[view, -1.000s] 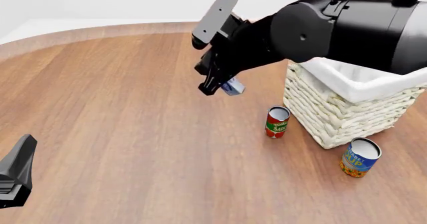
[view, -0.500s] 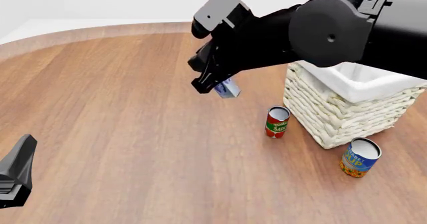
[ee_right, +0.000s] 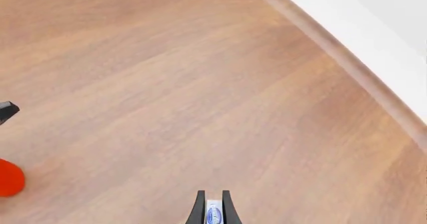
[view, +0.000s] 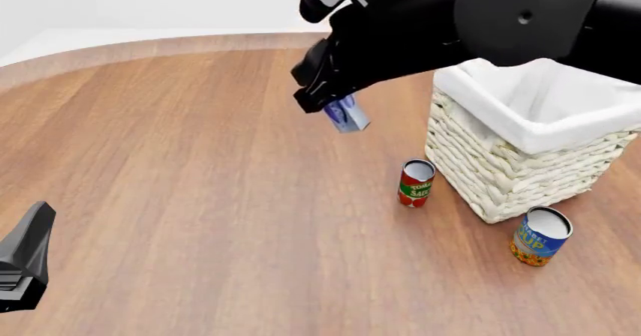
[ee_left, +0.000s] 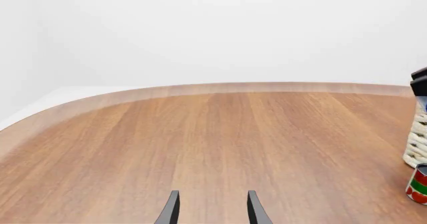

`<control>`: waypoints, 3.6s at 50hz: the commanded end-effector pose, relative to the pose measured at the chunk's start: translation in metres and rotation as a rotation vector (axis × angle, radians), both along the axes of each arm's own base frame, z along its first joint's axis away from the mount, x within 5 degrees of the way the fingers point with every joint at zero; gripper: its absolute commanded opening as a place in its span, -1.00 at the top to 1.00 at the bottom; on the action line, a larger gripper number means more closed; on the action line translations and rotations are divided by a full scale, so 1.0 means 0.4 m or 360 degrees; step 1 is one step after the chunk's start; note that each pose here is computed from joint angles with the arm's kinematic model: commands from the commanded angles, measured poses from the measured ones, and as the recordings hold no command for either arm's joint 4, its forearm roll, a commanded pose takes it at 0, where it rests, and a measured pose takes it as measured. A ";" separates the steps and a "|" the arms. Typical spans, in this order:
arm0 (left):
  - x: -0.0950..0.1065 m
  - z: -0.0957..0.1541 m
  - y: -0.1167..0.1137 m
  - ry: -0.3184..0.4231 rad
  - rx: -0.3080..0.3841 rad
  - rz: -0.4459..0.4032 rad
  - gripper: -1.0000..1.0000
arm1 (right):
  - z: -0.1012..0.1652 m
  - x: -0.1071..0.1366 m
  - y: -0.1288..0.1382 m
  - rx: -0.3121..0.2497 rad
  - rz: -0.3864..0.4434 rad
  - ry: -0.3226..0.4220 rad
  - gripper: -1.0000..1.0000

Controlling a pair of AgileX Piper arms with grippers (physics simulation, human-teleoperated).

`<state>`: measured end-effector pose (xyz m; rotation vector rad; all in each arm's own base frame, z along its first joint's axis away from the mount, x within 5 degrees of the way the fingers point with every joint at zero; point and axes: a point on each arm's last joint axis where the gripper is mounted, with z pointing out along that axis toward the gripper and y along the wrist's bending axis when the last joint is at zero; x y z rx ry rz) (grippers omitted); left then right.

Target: Pick up the alphabet soup and the cream cheese box, and put them in the basket.

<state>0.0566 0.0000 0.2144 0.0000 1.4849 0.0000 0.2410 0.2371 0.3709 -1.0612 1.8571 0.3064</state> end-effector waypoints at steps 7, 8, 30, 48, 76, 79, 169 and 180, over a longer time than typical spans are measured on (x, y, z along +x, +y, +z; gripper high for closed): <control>0.000 0.000 0.000 0.0000 0.0000 0.0000 -1.00 | 0.055 -0.012 -0.039 0.0058 -0.0075 0.0021 1.00; 0.000 0.000 0.000 0.0000 0.0000 0.0000 -1.00 | 0.060 -0.011 -0.041 0.0060 -0.0079 0.0020 1.00; 0.000 0.000 0.000 0.0000 0.0000 0.0000 -1.00 | 0.153 -0.003 -0.125 0.0125 -0.0224 -0.0037 1.00; 0.000 0.000 0.000 0.0000 0.0000 0.0000 -1.00 | 0.216 0.002 -0.189 0.0146 -0.0332 -0.0096 1.00; 0.000 0.000 0.000 0.0000 0.0000 0.0000 -1.00 | 0.266 -0.007 -0.290 0.0170 -0.0514 -0.0159 1.00; 0.000 0.000 0.000 0.0000 0.0000 0.0000 -1.00 | 0.269 -0.012 -0.299 0.0171 -0.0527 -0.0166 1.00; 0.000 0.000 0.000 0.0000 0.0000 0.0000 -1.00 | 0.073 0.152 -0.528 0.0077 -0.1160 0.0051 1.00; 0.000 0.000 0.000 0.0000 0.0000 0.0000 -1.00 | 0.038 0.180 -0.531 0.0053 -0.1169 0.0093 1.00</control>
